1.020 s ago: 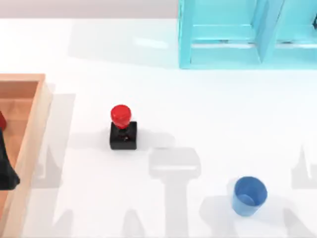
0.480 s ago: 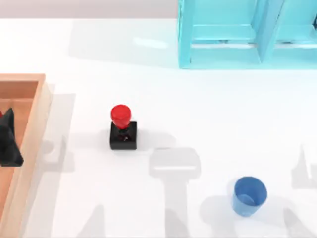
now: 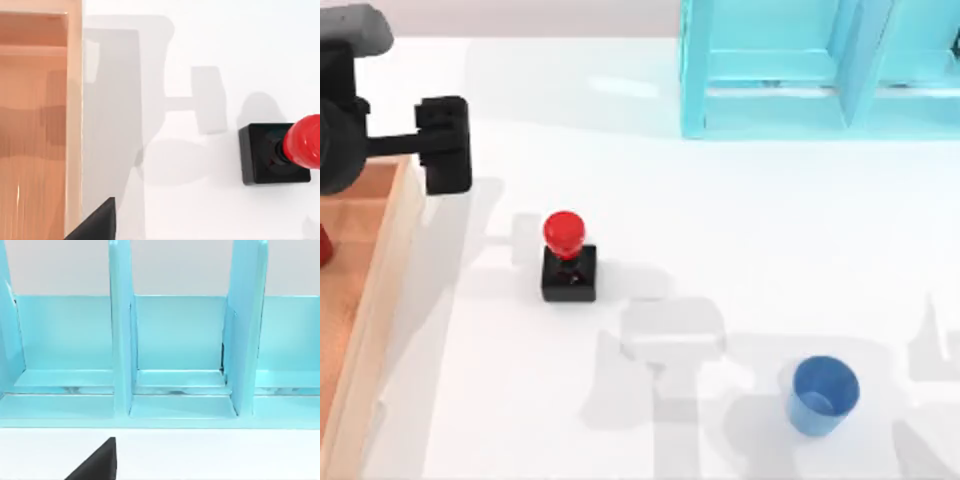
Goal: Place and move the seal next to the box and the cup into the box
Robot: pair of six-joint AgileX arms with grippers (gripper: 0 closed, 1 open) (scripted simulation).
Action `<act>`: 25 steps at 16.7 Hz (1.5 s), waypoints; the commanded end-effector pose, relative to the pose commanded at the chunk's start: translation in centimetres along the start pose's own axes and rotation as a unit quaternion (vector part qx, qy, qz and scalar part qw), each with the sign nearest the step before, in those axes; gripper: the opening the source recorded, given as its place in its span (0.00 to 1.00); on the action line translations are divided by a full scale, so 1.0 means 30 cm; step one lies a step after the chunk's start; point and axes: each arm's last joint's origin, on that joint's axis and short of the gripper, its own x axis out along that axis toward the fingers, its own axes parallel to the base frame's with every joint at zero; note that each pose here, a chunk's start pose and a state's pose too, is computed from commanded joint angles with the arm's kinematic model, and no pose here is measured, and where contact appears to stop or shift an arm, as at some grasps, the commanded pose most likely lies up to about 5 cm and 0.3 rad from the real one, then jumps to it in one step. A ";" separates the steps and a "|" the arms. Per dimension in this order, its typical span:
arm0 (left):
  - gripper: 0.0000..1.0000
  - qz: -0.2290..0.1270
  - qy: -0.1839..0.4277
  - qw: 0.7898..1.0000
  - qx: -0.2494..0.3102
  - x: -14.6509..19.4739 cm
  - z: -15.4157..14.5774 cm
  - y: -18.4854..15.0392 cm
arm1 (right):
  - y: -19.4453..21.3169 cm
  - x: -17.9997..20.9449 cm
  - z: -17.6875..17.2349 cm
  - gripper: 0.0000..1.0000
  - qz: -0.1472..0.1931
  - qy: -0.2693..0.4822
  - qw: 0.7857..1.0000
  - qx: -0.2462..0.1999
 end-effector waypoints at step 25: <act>1.00 0.083 0.305 0.949 0.004 0.629 0.123 -0.345 | 0.000 0.000 0.000 1.00 0.000 0.000 1.000 0.000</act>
